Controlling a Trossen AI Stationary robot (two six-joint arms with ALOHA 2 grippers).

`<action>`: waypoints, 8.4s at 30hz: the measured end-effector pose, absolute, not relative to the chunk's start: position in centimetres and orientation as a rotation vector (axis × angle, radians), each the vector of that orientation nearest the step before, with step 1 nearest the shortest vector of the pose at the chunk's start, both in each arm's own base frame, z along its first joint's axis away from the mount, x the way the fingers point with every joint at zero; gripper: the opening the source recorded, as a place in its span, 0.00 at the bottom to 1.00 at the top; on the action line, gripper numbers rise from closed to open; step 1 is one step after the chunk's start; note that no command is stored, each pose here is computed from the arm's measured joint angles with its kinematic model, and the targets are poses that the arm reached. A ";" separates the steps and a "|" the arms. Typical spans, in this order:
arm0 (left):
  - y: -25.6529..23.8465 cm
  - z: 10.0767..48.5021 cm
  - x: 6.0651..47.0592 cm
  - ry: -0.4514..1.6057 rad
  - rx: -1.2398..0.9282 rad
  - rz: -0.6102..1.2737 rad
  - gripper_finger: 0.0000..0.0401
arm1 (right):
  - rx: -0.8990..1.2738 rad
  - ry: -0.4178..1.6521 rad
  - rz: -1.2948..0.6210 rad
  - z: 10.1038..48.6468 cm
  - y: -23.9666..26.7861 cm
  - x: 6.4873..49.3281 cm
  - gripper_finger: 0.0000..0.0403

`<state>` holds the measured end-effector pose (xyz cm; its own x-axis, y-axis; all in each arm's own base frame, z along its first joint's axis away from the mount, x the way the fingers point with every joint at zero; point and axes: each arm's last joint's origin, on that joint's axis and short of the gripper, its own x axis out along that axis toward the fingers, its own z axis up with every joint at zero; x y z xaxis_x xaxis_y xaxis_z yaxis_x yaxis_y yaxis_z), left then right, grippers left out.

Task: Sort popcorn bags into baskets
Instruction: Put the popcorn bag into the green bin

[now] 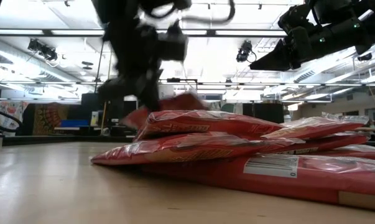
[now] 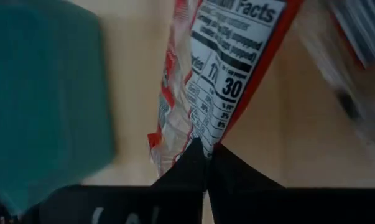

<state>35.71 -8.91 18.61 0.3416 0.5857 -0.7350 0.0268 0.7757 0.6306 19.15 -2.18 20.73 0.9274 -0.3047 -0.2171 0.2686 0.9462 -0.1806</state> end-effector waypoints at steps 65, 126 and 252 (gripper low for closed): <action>-8.2 21.4 39.2 1.204 0.457 -0.193 0.41 | -0.175 0.256 -0.291 20.7 -2.2 19.1 0.09; -15.8 12.1 47.1 0.834 0.582 0.165 0.49 | 0.032 0.358 -0.299 20.6 1.2 15.8 0.09; -14.2 14.7 51.4 1.143 0.485 -0.012 0.52 | 0.028 0.363 -0.243 20.5 1.4 16.2 0.09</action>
